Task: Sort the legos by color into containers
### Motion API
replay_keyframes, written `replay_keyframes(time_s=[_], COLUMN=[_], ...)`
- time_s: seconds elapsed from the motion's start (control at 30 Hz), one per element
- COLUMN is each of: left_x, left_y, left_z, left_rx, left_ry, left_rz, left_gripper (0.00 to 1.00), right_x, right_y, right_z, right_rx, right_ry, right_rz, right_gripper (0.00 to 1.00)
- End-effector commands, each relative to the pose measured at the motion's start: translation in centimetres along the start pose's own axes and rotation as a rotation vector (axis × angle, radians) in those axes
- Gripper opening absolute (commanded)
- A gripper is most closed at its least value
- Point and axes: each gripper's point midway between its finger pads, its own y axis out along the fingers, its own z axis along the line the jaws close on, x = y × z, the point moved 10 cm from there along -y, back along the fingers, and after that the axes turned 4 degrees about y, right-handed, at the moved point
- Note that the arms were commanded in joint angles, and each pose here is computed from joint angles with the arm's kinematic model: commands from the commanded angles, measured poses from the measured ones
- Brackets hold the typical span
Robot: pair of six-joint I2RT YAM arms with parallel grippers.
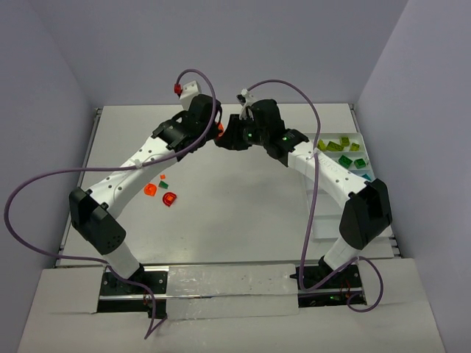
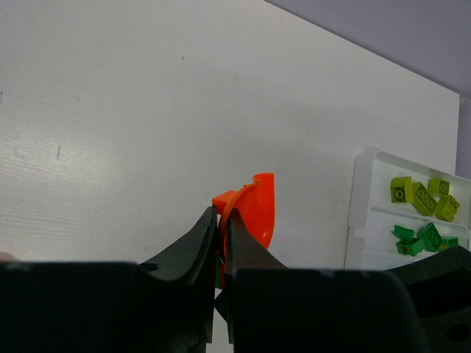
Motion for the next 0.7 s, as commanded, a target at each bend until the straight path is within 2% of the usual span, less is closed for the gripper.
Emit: replay_keyframes(time_s=[0.0, 0.67], left_x=[-0.8, -0.7], left_y=[0.5, 2.3], left_z=[0.8, 3.2], left_rx=[0.035, 0.107], left_ry=[0.022, -0.003], left_rz=[0.015, 0.039], left_gripper=[0.0, 0.0], right_x=[2.9, 0.2], right_y=[-2.9, -4.9], right_z=[3.2, 2.3], right_rx=[0.103, 0.091], right_ry=[-0.079, -0.122], right_rz=[-0.142, -0.065], right_gripper=[0.0, 0.0])
